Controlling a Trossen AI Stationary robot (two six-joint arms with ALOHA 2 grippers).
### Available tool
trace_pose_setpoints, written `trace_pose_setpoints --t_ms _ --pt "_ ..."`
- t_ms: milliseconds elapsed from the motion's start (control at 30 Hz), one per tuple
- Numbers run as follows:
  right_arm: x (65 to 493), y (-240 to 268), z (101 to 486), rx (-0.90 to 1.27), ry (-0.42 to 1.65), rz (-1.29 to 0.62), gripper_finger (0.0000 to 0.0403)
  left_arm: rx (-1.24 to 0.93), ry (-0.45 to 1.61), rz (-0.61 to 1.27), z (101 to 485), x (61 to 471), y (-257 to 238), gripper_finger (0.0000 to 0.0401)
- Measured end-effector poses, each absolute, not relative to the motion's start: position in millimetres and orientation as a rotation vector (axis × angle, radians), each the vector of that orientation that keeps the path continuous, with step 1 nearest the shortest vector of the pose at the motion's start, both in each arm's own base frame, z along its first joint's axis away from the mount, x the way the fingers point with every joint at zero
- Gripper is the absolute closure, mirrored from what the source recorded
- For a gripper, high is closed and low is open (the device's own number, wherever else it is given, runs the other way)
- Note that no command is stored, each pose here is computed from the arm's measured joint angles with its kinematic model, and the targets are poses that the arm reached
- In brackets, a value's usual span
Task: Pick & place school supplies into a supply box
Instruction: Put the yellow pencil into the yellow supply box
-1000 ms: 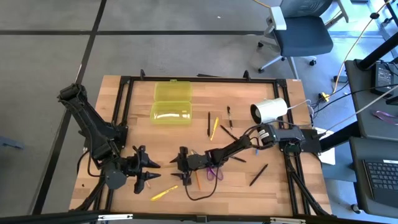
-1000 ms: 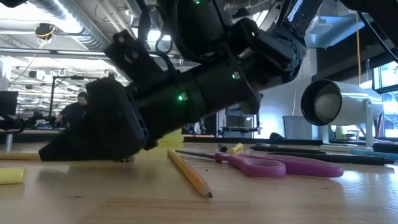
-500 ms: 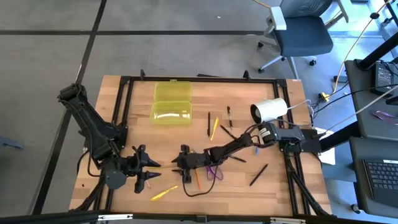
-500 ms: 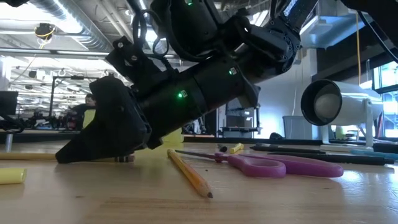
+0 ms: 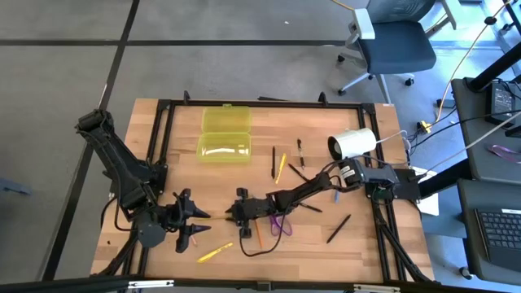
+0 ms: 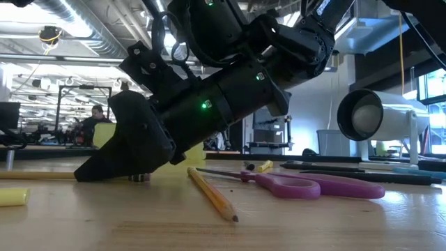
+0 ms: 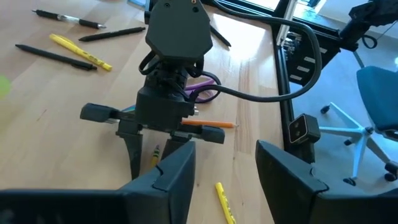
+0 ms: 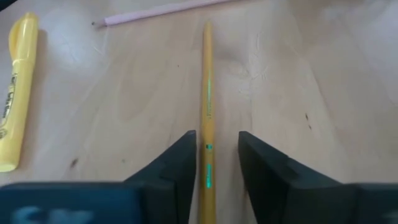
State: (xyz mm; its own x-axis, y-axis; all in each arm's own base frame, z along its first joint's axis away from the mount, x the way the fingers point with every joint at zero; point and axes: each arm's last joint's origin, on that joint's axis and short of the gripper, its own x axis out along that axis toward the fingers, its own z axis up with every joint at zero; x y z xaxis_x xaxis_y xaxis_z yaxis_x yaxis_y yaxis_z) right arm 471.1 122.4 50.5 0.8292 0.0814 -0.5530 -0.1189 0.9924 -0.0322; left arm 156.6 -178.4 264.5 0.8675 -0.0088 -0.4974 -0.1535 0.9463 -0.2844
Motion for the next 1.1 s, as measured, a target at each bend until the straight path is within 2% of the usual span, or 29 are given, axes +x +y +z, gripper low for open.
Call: trace_pose_setpoints --t_ms 533,667,867,1100 --pt "471.8 124.7 47.4 -0.049 0.552 0.077 0.0285 -0.325 0.518 0.078 264.5 156.5 -178.4 0.0241" --pt "471.9 124.4 47.5 -0.052 0.551 0.071 0.0308 -0.326 0.518 0.079 264.4 156.5 -178.4 0.0238" --pt "471.9 123.8 47.4 -0.059 0.551 0.065 0.0379 -0.32 0.522 0.081 263.9 156.2 -178.0 0.024" --pt "472.7 124.1 48.5 -0.029 0.536 0.061 0.0377 -0.315 0.526 0.082 263.6 156.0 -177.7 0.024"
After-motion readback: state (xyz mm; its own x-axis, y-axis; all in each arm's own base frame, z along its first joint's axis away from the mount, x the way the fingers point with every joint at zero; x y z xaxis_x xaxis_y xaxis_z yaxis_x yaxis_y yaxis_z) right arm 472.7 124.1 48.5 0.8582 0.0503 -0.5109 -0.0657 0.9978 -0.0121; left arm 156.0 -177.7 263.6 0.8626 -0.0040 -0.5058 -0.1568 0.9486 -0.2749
